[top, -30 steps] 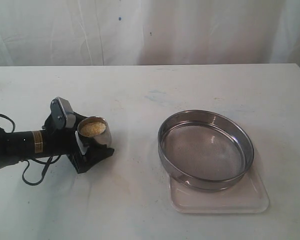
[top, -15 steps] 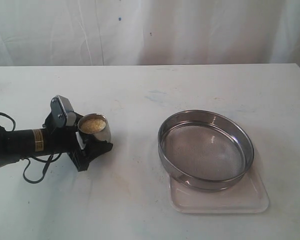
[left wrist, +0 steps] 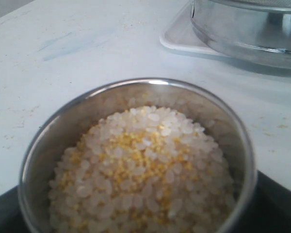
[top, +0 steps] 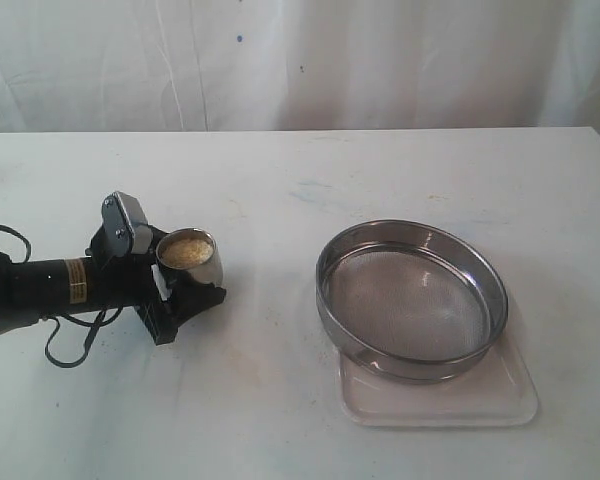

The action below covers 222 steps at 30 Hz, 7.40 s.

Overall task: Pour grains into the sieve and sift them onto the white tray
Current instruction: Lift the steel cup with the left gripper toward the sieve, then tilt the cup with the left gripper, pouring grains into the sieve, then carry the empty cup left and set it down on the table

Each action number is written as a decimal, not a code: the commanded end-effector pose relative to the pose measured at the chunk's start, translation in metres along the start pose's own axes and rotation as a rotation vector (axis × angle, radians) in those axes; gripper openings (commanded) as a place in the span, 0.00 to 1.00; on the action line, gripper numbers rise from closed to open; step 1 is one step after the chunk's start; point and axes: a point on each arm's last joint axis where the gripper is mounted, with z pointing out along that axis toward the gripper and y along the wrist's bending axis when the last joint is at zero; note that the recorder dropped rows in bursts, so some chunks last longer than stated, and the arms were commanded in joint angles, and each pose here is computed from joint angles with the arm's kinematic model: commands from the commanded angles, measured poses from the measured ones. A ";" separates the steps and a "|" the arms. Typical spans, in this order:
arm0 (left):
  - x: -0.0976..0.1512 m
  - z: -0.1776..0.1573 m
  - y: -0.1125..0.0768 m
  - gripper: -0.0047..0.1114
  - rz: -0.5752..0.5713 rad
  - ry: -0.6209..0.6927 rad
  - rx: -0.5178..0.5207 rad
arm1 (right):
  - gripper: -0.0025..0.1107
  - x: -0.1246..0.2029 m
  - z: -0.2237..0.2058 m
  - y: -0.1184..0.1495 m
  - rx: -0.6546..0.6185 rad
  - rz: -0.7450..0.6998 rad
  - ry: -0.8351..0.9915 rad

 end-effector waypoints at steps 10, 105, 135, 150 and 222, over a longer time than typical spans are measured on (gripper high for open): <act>-0.032 -0.008 0.004 0.04 0.056 -0.049 -0.012 | 0.02 0.000 0.000 0.000 0.003 -0.005 -0.004; -0.169 0.148 -0.118 0.04 1.496 0.519 -0.033 | 0.02 0.000 0.000 0.000 0.003 -0.005 -0.004; -0.167 0.151 -0.131 0.04 1.932 0.670 0.028 | 0.02 0.000 0.000 0.000 0.003 -0.005 -0.004; -0.203 0.164 -0.143 0.04 2.112 0.394 0.076 | 0.02 0.000 0.000 0.000 0.003 -0.005 -0.004; -0.030 -0.043 -0.003 0.04 -0.045 -0.026 -0.364 | 0.02 0.000 0.000 0.000 0.003 -0.005 -0.004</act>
